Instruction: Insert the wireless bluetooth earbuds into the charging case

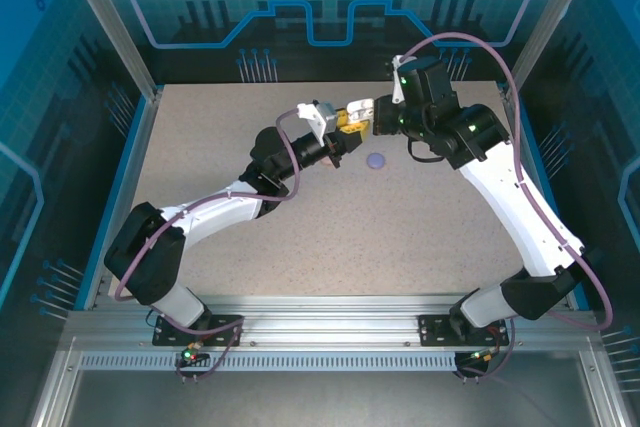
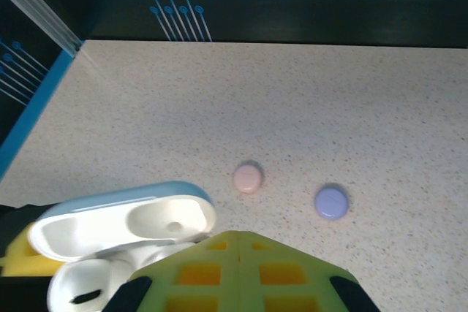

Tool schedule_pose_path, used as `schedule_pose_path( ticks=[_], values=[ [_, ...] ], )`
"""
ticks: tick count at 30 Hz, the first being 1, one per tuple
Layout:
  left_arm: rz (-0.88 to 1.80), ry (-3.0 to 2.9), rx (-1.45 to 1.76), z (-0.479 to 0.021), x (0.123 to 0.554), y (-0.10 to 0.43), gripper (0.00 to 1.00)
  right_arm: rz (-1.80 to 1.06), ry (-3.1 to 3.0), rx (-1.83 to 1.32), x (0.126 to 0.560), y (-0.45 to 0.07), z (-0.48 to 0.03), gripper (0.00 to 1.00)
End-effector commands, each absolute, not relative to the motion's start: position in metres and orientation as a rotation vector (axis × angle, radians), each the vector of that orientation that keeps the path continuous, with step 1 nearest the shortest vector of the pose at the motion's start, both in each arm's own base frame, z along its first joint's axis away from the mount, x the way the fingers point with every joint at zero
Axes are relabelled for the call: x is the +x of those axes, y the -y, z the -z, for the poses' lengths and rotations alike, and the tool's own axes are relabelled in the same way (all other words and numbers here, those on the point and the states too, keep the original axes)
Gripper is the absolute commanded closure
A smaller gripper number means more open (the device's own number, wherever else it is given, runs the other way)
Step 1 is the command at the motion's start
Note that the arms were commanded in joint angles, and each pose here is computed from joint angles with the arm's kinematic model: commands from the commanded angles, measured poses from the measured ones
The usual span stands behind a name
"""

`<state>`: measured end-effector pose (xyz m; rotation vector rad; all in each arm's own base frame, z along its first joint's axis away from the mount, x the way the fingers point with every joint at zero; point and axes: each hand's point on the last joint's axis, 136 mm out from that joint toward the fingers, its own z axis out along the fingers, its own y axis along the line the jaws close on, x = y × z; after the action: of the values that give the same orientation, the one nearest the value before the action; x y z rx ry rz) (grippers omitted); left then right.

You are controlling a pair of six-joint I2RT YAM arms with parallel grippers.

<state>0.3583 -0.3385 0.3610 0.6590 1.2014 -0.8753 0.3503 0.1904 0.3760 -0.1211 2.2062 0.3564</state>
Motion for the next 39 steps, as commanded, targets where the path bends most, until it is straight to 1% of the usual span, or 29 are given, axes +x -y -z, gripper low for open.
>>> schedule_pose_path(
  ticks=[1,4,10,16,22,27,33,39],
  values=[
    [0.901,-1.131,0.655,-0.386,0.353,0.338,1.00,-0.301,-2.217,-0.098,0.352,-0.177,-0.376,0.94],
    [0.898,-1.133,0.654,-0.385,0.354,0.337,1.00,-0.295,-2.214,-0.089,0.351,-0.172,-0.378,0.94],
    [0.905,-1.132,0.665,-0.384,0.352,0.339,1.00,-0.334,-2.138,-0.069,0.347,-0.162,-0.403,0.93],
    [0.928,-1.127,0.722,-0.380,0.345,0.344,1.00,-0.480,-2.120,-0.065,0.376,-0.156,-0.416,0.91],
    [0.967,-1.141,0.765,-0.375,0.341,0.351,1.00,-0.584,-2.195,-0.149,0.410,-0.183,-0.407,0.91],
    [0.974,-1.143,0.765,-0.376,0.343,0.354,1.00,-0.644,-2.288,-0.206,0.429,-0.211,-0.379,0.92],
    [0.970,-1.167,0.761,-0.376,0.347,0.356,1.00,-0.630,-2.327,-0.294,0.413,-0.230,-0.366,0.93],
    [0.969,-1.191,0.740,-0.372,0.354,0.357,1.00,-0.601,-2.305,-0.305,0.384,-0.224,-0.372,0.93]
  ],
)
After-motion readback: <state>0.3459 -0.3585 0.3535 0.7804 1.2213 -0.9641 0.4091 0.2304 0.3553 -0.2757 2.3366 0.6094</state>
